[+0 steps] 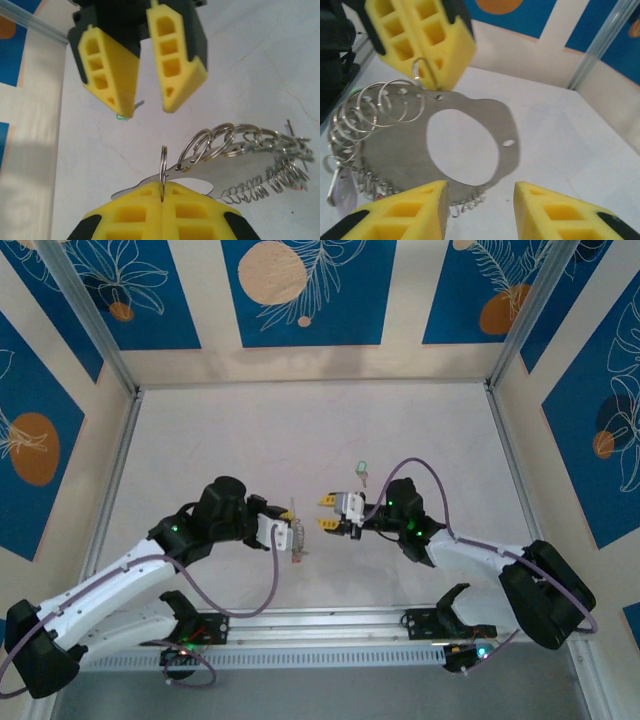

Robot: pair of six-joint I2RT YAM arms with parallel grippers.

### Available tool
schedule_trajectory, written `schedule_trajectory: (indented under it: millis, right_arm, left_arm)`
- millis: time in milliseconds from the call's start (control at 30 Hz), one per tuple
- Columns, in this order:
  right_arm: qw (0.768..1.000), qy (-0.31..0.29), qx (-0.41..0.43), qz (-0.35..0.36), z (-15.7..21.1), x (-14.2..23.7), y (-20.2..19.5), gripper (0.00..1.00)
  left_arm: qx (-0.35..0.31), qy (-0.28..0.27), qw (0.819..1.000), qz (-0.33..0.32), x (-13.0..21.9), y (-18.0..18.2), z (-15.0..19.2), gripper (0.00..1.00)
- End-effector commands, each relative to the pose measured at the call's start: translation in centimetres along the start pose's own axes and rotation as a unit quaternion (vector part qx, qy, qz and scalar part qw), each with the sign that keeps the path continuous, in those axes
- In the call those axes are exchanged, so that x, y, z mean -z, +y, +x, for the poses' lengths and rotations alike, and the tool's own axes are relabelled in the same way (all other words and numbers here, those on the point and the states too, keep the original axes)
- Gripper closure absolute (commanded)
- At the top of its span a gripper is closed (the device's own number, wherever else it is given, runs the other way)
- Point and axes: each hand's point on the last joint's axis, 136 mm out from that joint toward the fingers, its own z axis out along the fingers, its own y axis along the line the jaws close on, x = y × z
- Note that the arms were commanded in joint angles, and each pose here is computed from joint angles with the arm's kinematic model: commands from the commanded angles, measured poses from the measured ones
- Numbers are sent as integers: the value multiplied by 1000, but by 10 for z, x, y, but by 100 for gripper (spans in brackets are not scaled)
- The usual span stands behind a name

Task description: Put the keys on the keyring

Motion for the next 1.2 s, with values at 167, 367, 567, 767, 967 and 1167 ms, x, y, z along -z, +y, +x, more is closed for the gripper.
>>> schedule_trajectory:
  millis: [167, 367, 567, 767, 967, 1167]
  right_arm:
    - [997, -33, 64, -39, -33, -2, 27, 63]
    - [993, -31, 100, -53, -38, -16, 35, 68]
    - [992, -33, 118, -41, -42, -24, 32, 73]
    - [991, -36, 129, -17, -44, -26, 26, 74]
    - [990, -43, 133, -8, -48, -25, 26, 75]
    - [990, -50, 135, 0, -53, -24, 26, 84]
  left_arm:
    - [-52, -47, 998, -3, 4, -4, -17, 100]
    - [-31, -67, 997, -14, 6, 4, -26, 100]
    - [-9, -80, 997, -15, 6, 5, -31, 100]
    - [1, -90, 996, -11, 7, 5, -34, 100]
    - [15, -80, 997, -7, 5, 6, -32, 100]
    - [37, -79, 996, -14, 4, 11, -32, 100]
